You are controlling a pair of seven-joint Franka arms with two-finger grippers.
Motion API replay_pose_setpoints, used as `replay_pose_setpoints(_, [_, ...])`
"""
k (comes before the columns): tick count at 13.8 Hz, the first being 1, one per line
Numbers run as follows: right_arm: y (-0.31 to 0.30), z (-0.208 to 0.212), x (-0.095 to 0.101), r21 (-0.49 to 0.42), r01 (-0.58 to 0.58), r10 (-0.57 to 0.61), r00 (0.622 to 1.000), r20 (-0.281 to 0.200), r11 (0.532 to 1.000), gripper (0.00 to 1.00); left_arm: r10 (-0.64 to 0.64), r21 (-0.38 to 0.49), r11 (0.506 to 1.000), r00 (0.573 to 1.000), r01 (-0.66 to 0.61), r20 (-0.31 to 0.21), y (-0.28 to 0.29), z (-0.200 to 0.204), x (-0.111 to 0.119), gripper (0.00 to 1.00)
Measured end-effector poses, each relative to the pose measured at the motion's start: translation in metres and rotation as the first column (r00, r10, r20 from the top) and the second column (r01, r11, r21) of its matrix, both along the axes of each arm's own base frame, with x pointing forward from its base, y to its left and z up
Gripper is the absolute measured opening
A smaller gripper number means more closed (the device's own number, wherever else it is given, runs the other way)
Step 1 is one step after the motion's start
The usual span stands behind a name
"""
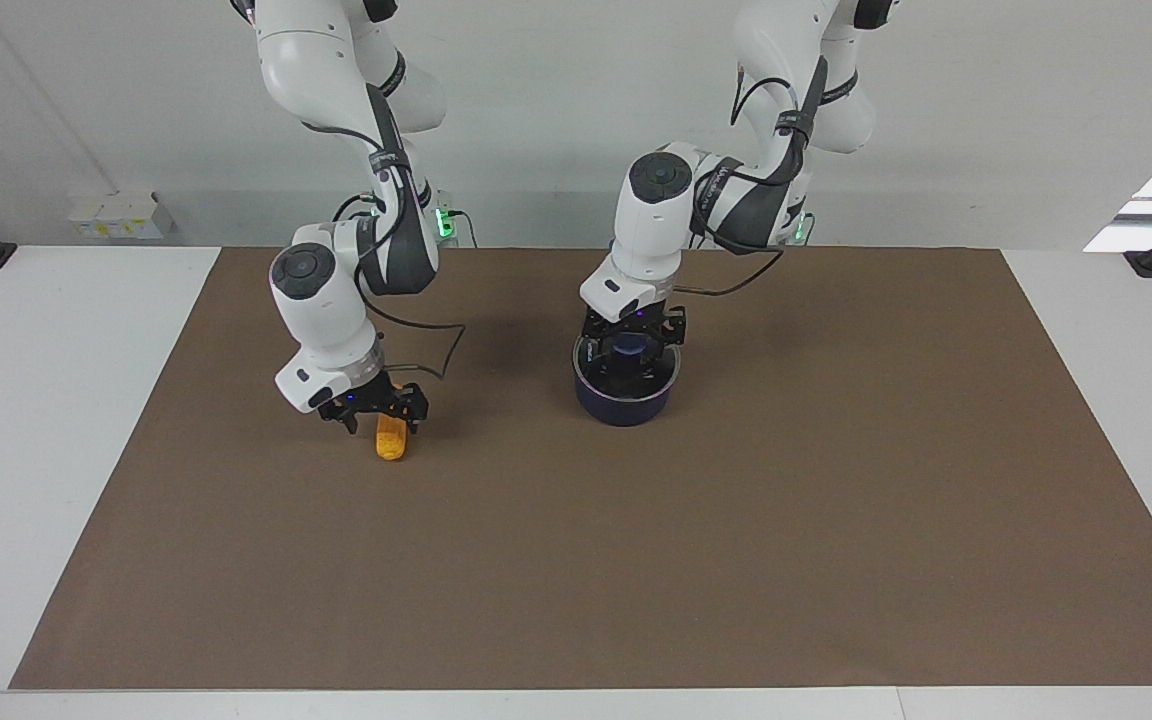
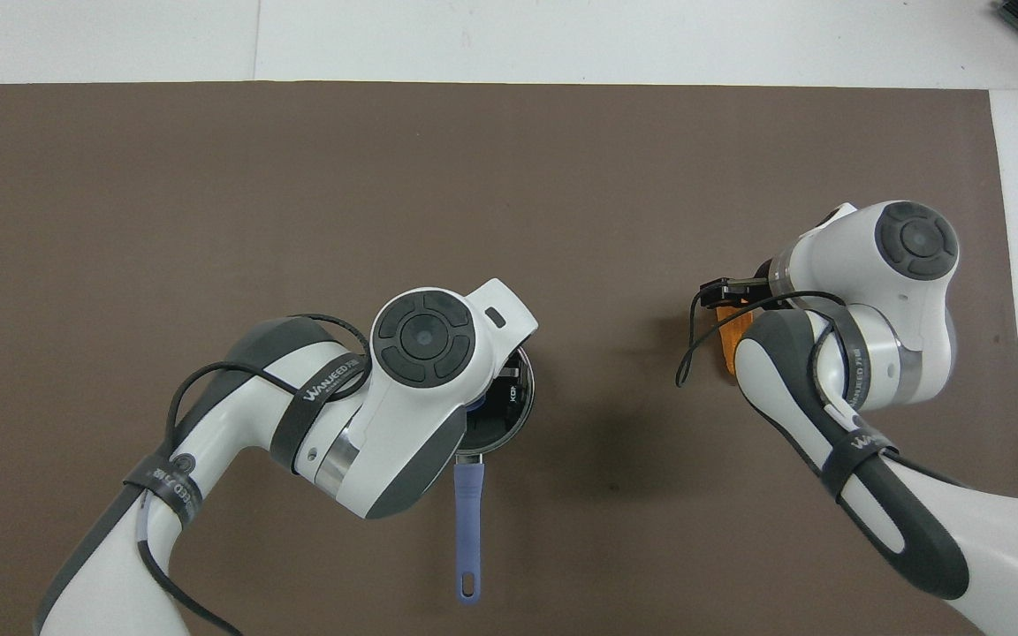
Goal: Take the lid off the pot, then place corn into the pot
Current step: 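Grasp the blue lid knob with the left gripper while the right gripper grasps the corn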
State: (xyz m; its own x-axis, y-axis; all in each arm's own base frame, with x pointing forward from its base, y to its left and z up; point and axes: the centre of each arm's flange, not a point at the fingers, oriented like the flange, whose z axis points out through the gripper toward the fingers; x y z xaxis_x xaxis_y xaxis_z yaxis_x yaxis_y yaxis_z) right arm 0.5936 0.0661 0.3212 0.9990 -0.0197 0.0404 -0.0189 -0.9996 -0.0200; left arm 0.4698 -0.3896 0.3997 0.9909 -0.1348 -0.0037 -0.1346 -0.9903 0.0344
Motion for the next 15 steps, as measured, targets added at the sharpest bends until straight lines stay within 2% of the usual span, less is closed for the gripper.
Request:
replay_pose_setpoints(1, [0.0,-0.007,-0.003,0.0,-0.009,0.009,1.0,0.005,1.0,1.0,0.0,0.0,1.0,1.0,0.0,0.0,0.0,0.0,0.0,0.93])
replay_pose_setpoints(2, [0.0,-0.014,-0.007,0.0,-0.02,0.02,1.0,0.009,1.0,1.0,0.002,0.002,1.0,1.0,-0.002,-0.003,0.0,0.0,-0.001,0.92])
replay_pose_setpoints(3, [0.0,-0.017,-0.009,0.0,-0.022,0.022,1.0,0.01,1.0,0.94,0.005,0.003,1.0,1.0,-0.005,-0.005,0.0,0.0,-0.001,0.83])
replay_pose_setpoints(4, [0.0,-0.019,-0.01,-0.001,-0.023,0.023,1.0,0.01,1.0,0.94,0.007,0.002,1.0,1.0,-0.007,-0.004,-0.001,0.001,-0.001,0.71])
replay_pose_setpoints(5, [0.001,-0.018,-0.01,-0.001,-0.024,0.024,1.0,0.01,1.0,0.87,0.004,0.002,1.0,1.0,-0.004,-0.003,-0.002,0.002,-0.003,0.58])
replay_pose_setpoints(6, [0.002,-0.018,-0.01,-0.001,-0.027,0.027,1.0,0.011,1.0,0.76,0.002,0.003,1.0,1.0,-0.002,-0.004,-0.004,0.003,-0.005,0.53])
replay_pose_setpoints(9, [0.009,-0.018,-0.011,-0.001,-0.039,0.039,0.999,0.011,0.999,0.38,0.034,0.003,0.999,0.999,-0.034,-0.006,-0.007,0.003,-0.008,0.53])
replay_pose_setpoints(12, [0.009,-0.018,-0.01,-0.001,-0.039,0.039,0.999,0.012,0.999,0.37,0.051,0.002,0.999,0.999,-0.051,-0.004,-0.005,0.011,-0.006,0.53])
replay_pose_setpoints(15, [0.01,-0.013,-0.009,0.0,-0.039,0.039,0.999,0.021,0.999,0.37,0.064,0.017,0.998,0.998,-0.064,0.021,0.006,0.036,0.007,0.53])
